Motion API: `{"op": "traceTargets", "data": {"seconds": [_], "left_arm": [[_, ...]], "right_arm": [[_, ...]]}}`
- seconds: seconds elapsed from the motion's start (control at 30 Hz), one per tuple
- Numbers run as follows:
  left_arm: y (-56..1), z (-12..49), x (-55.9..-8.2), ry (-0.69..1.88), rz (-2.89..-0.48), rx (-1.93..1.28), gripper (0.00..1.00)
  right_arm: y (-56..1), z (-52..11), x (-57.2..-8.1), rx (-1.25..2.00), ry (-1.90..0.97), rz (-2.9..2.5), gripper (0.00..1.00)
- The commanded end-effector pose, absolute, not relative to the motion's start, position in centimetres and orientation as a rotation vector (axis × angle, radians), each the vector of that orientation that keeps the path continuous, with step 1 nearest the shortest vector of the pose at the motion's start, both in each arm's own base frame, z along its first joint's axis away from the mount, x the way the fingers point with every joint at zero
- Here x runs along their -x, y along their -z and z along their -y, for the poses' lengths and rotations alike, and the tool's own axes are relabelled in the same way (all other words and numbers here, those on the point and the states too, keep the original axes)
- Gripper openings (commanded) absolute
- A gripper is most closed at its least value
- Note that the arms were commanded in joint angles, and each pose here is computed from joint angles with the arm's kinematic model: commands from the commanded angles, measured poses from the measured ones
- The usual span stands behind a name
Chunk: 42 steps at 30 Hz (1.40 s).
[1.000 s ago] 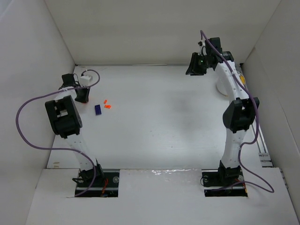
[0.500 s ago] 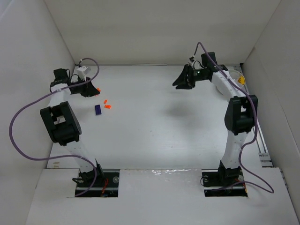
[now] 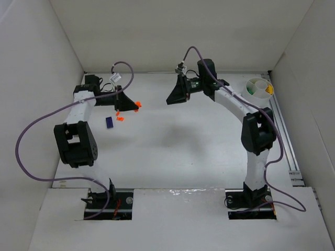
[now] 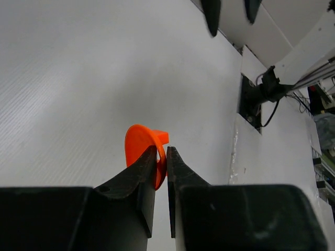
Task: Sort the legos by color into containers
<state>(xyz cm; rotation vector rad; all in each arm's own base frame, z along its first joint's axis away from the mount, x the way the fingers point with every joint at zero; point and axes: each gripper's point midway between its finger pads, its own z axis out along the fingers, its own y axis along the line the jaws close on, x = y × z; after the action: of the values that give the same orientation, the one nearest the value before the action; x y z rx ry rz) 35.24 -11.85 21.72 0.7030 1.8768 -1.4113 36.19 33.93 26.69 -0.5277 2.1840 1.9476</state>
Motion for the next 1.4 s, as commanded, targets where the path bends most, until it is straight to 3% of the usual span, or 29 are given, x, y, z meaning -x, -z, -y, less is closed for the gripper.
{"op": "traceTargets", "data": {"seconds": [0.0, 0.4, 0.43, 0.63, 1.03, 1.13, 1.37], "left_arm": [[-29.8, 15.7, -30.3, 1.635, -1.519, -0.827, 0.01], [-30.8, 19.5, -24.7, 1.731, -1.483, -0.988, 0.01], [-30.8, 19.8, -24.4, 1.752, -1.493, -0.991, 0.01], [-30.9, 20.6, -24.1, 1.782, -1.493, -1.015, 0.01], [-29.9, 22.1, -22.0, 1.856, -1.502, -1.064, 0.01], [-29.9, 22.5, -21.6, 1.868, -1.497, -1.081, 0.01], [-29.9, 22.7, -21.1, 1.877, -1.496, -1.091, 0.01]], "right_arm": [[-30.1, -34.0, -35.3, 0.805, -1.875, -1.926, 0.44], [-27.3, -33.1, -33.7, 1.028, -1.773, -1.812, 0.44], [-28.0, -33.6, -33.7, 1.212, -1.614, -1.634, 0.45], [-25.2, -33.3, -29.1, 1.438, -1.467, -1.644, 0.45], [-26.5, -34.1, -27.0, 1.602, -1.417, -1.412, 0.57], [-26.4, -34.7, -26.9, 1.625, -1.391, -1.392, 0.67], [-27.4, -36.1, -26.8, 1.636, -1.373, -1.352, 0.67]]}}
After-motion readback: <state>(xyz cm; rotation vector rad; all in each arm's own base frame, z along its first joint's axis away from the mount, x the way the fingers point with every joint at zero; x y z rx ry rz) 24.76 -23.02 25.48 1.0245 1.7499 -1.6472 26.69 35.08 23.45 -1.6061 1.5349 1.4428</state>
